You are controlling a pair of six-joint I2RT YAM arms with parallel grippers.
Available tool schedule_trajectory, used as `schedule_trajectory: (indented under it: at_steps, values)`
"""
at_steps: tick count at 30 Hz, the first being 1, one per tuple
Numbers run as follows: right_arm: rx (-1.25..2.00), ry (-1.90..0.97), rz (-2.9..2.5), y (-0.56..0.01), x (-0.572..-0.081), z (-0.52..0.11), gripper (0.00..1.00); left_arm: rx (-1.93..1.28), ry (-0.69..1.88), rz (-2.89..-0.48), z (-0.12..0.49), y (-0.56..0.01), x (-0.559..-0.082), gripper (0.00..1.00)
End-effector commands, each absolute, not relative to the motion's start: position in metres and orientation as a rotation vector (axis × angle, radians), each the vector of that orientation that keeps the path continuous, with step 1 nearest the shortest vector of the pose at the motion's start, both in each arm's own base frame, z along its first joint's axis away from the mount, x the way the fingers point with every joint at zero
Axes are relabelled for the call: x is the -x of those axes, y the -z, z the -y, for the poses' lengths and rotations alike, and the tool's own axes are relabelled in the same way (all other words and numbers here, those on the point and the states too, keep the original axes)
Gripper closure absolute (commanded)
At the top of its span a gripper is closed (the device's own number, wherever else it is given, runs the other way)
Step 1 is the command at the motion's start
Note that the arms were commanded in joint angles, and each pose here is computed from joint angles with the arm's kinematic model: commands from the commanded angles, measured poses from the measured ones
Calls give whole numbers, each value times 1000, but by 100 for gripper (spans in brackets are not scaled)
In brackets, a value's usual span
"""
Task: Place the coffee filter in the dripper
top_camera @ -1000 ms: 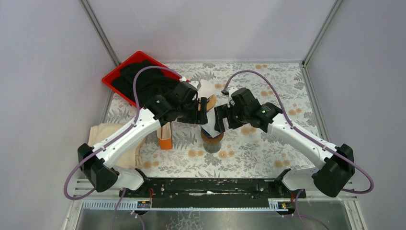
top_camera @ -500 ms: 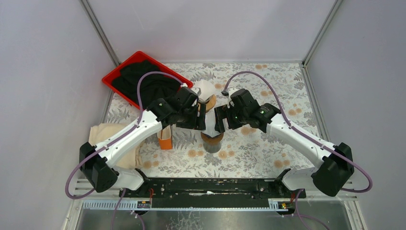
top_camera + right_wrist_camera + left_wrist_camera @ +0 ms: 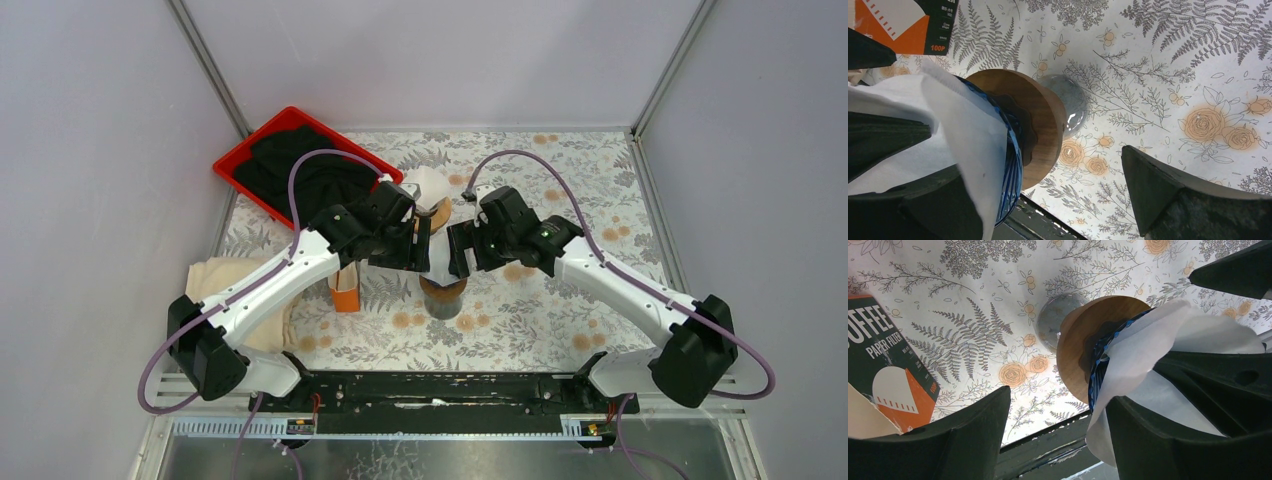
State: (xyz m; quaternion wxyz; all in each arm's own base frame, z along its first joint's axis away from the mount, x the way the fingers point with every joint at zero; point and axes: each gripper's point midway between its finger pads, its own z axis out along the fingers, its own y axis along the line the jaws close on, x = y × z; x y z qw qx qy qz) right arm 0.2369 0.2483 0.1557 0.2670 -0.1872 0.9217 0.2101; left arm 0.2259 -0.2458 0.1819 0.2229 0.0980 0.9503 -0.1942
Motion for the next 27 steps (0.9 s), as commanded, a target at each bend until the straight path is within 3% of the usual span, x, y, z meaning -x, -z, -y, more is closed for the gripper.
schedule_trajectory:
  at_steps: [1,27]
  values:
    - [490,-612,-2379,-191,-244,-252,3,-287,596,-2542,253,-202,-234,23]
    - [487,-676,-2287,-220,-247,-258,1,-241,661,-2436,258,-228,-242,17]
